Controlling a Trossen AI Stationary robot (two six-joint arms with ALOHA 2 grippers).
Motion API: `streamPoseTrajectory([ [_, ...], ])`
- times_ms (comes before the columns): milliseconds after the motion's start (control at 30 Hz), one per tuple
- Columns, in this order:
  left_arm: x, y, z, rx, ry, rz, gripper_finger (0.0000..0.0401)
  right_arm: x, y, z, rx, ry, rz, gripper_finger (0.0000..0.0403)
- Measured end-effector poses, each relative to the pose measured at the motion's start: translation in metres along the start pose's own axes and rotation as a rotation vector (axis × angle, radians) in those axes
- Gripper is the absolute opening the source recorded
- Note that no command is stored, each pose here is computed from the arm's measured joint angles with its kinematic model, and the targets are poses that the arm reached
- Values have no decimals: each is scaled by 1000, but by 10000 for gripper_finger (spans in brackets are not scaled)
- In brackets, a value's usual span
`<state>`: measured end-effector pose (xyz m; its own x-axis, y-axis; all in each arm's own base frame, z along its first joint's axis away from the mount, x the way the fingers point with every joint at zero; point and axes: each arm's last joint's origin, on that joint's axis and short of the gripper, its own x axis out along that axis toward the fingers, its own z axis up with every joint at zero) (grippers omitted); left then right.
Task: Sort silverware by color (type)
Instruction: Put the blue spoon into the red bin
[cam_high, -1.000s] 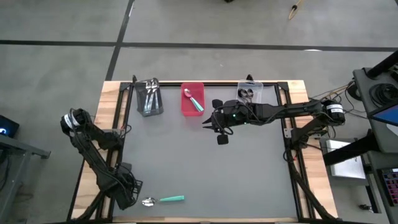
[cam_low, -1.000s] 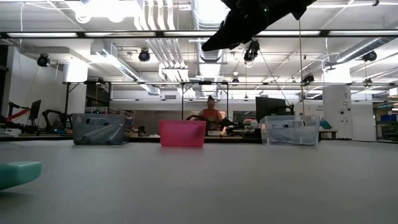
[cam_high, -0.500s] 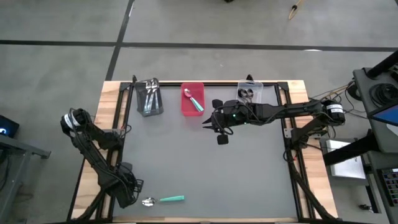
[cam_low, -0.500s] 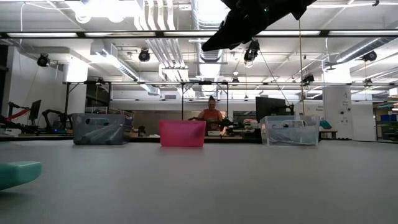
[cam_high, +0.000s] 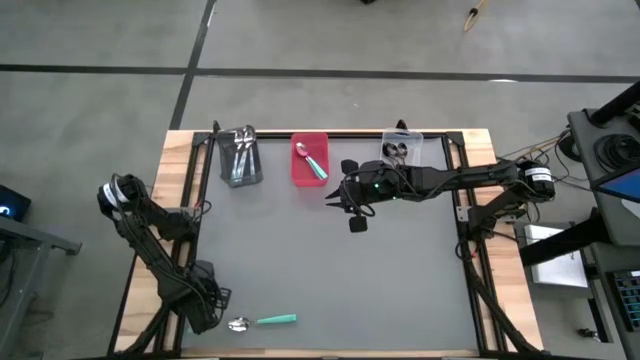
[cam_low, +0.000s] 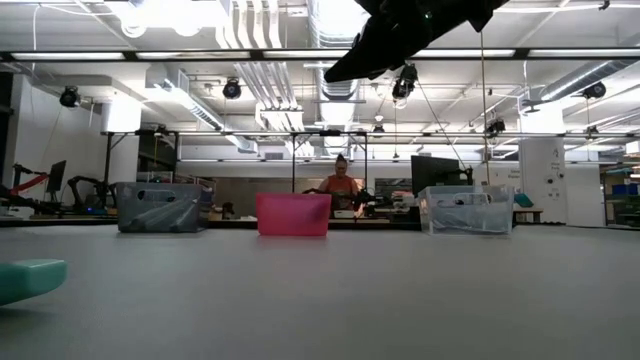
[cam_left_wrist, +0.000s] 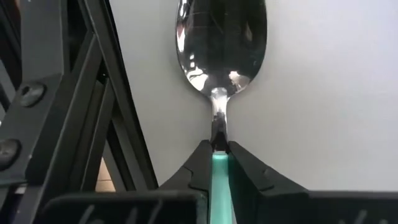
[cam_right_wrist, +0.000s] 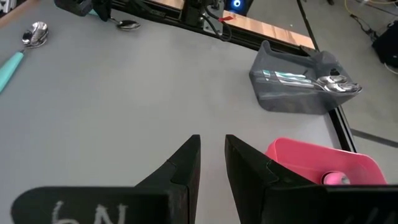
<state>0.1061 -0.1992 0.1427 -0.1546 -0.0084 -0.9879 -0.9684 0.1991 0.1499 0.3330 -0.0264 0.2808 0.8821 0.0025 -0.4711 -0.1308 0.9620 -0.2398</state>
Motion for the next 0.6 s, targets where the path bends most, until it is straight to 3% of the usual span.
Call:
streamPoseTrajectory([
  [167,-4,-3,-1,3,2,-14,16,0,0,0,12,1,0,66],
  [267,-11,-9,-2,11,-39,-86,14,0,0,-1,40,5,1,66],
  [467,-32,-32,7,120,-229,-288,13,0,0,-1,115,14,3,66],
  [600,-44,-51,24,223,-360,-339,12,0,1,-4,166,43,10,66],
])
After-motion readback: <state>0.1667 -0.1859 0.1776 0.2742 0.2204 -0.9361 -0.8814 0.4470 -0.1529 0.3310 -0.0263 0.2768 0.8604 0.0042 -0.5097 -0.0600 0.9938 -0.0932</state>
